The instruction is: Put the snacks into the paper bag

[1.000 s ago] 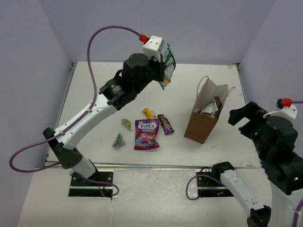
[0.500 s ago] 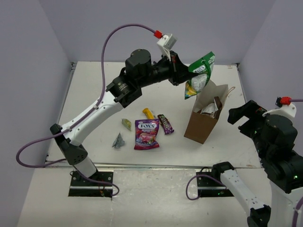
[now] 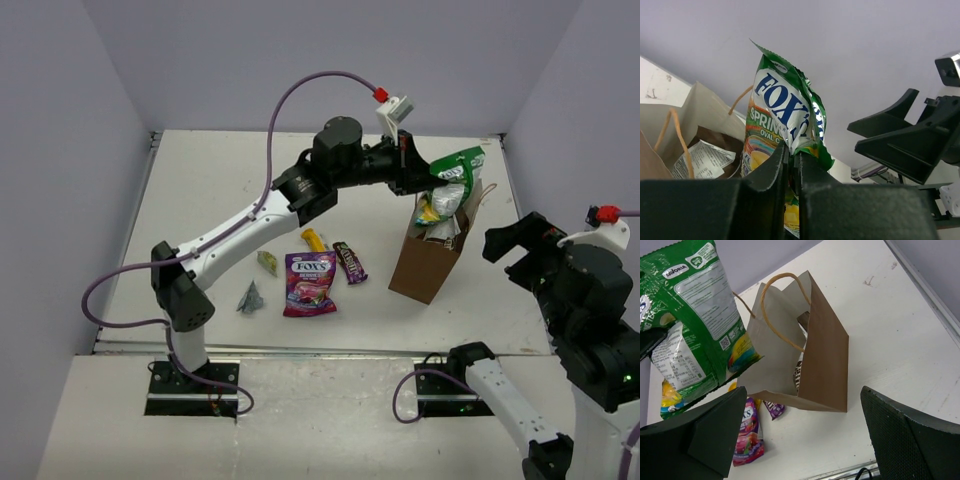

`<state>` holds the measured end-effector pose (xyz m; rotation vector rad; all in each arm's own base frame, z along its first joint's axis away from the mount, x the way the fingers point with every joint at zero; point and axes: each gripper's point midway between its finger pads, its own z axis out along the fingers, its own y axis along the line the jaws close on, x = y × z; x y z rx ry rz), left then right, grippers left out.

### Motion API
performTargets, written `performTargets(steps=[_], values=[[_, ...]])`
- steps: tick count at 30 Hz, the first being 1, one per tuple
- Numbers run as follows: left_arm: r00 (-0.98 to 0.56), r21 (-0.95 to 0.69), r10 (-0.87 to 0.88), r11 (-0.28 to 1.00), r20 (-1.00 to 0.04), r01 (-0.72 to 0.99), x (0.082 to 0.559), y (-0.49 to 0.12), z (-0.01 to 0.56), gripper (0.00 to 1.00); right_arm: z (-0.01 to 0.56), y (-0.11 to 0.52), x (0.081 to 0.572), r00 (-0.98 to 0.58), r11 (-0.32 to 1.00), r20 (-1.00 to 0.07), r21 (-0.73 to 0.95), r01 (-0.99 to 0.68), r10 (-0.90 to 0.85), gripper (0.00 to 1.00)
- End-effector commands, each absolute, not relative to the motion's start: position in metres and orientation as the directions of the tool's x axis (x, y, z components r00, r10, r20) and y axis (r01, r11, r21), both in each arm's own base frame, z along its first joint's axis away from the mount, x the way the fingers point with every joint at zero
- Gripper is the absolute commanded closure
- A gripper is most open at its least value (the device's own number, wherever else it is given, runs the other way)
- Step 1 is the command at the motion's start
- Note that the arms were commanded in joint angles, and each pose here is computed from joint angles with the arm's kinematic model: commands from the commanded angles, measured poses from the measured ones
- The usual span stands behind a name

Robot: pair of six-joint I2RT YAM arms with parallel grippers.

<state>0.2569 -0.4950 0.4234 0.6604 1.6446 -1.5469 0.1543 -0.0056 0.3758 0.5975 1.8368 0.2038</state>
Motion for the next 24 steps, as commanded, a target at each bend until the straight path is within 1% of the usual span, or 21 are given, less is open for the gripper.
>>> performTargets(steps=[1, 3, 4, 6, 7, 8, 9, 10, 11, 14, 16, 19, 20, 21, 22, 23, 24], values=[[-0.471, -0.509, -0.248, 0.121, -0.847, 0.852, 0.267, -0.489, 0.472, 0.9, 0.393, -0.008, 0.152, -0.179, 0.856, -0.851, 0.44, 0.272, 0.494, 0.01], [-0.481, -0.517, -0.226, 0.139, -0.847, 0.845, 0.271, -0.491, 0.465, 0.76, 0.393, -0.009, 0.151, -0.176, 0.855, -0.851, 0.44, 0.274, 0.494, 0.01], [-0.488, -0.523, -0.217, 0.155, -0.846, 0.838, 0.276, -0.494, 0.457, 0.73, 0.393, -0.009, 0.151, -0.175, 0.855, -0.851, 0.441, 0.273, 0.495, 0.01], [-0.485, -0.521, -0.211, 0.178, -0.849, 0.835, 0.283, -0.495, 0.453, 0.72, 0.394, -0.009, 0.15, -0.174, 0.855, -0.852, 0.44, 0.274, 0.495, 0.01], [-0.492, -0.53, -0.208, 0.209, -0.845, 0.822, 0.291, -0.495, 0.445, 0.66, 0.394, -0.009, 0.15, -0.172, 0.854, -0.852, 0.441, 0.275, 0.495, 0.01], [-0.508, -0.545, -0.198, 0.249, -0.838, 0.801, 0.298, -0.492, 0.437, 0.4, 0.394, -0.009, 0.15, -0.172, 0.855, -0.853, 0.44, 0.273, 0.493, 0.01], [-0.508, -0.551, -0.214, 0.287, -0.834, 0.783, 0.308, -0.488, 0.435, 0.29, 0.394, -0.009, 0.15, -0.171, 0.854, -0.852, 0.441, 0.274, 0.495, 0.01], [-0.507, -0.554, -0.225, 0.304, -0.832, 0.775, 0.317, -0.483, 0.436, 0.22, 0.394, -0.009, 0.149, -0.169, 0.854, -0.852, 0.442, 0.274, 0.495, 0.01], [-0.507, -0.557, -0.23, 0.296, -0.83, 0.776, 0.317, -0.48, 0.44, 0.09, 0.394, -0.009, 0.149, -0.17, 0.855, -0.852, 0.442, 0.272, 0.495, 0.01], [-0.463, -0.527, -0.264, 0.276, -0.846, 0.804, 0.315, -0.466, 0.465, 0.01, 0.394, -0.01, 0.149, -0.17, 0.855, -0.853, 0.441, 0.273, 0.494, 0.01], [-0.428, -0.497, -0.28, 0.264, -0.86, 0.826, 0.305, -0.453, 0.486, 0.0, 0.394, -0.01, 0.149, -0.17, 0.855, -0.854, 0.439, 0.276, 0.493, 0.01], [-0.392, -0.469, -0.274, 0.334, -0.878, 0.818, 0.301, -0.427, 0.494, 0.0, 0.394, -0.01, 0.149, -0.171, 0.856, -0.854, 0.438, 0.273, 0.491, 0.01], [-0.427, -0.481, -0.222, 0.4, -0.877, 0.78, 0.306, -0.421, 0.465, 0.0, 0.394, -0.009, 0.149, -0.171, 0.857, -0.854, 0.439, 0.272, 0.492, 0.01], [-0.432, -0.486, -0.227, 0.479, -0.873, 0.731, 0.316, -0.409, 0.451, 0.0, 0.393, -0.009, 0.149, -0.172, 0.856, -0.853, 0.44, 0.271, 0.493, 0.01], [-0.437, -0.495, -0.24, 0.528, -0.867, 0.691, 0.319, -0.387, 0.448, 0.0, 0.394, -0.009, 0.148, -0.171, 0.855, -0.852, 0.443, 0.269, 0.495, 0.01], [-0.478, -0.512, -0.225, 0.574, -0.849, 0.639, 0.324, -0.375, 0.425, 0.0, 0.393, -0.009, 0.149, -0.174, 0.855, -0.851, 0.443, 0.27, 0.496, 0.01], [-0.575, -0.557, -0.199, 0.616, -0.794, 0.557, 0.327, -0.365, 0.375, 0.0, 0.392, -0.007, 0.149, -0.179, 0.856, -0.85, 0.445, 0.262, 0.496, 0.01]])
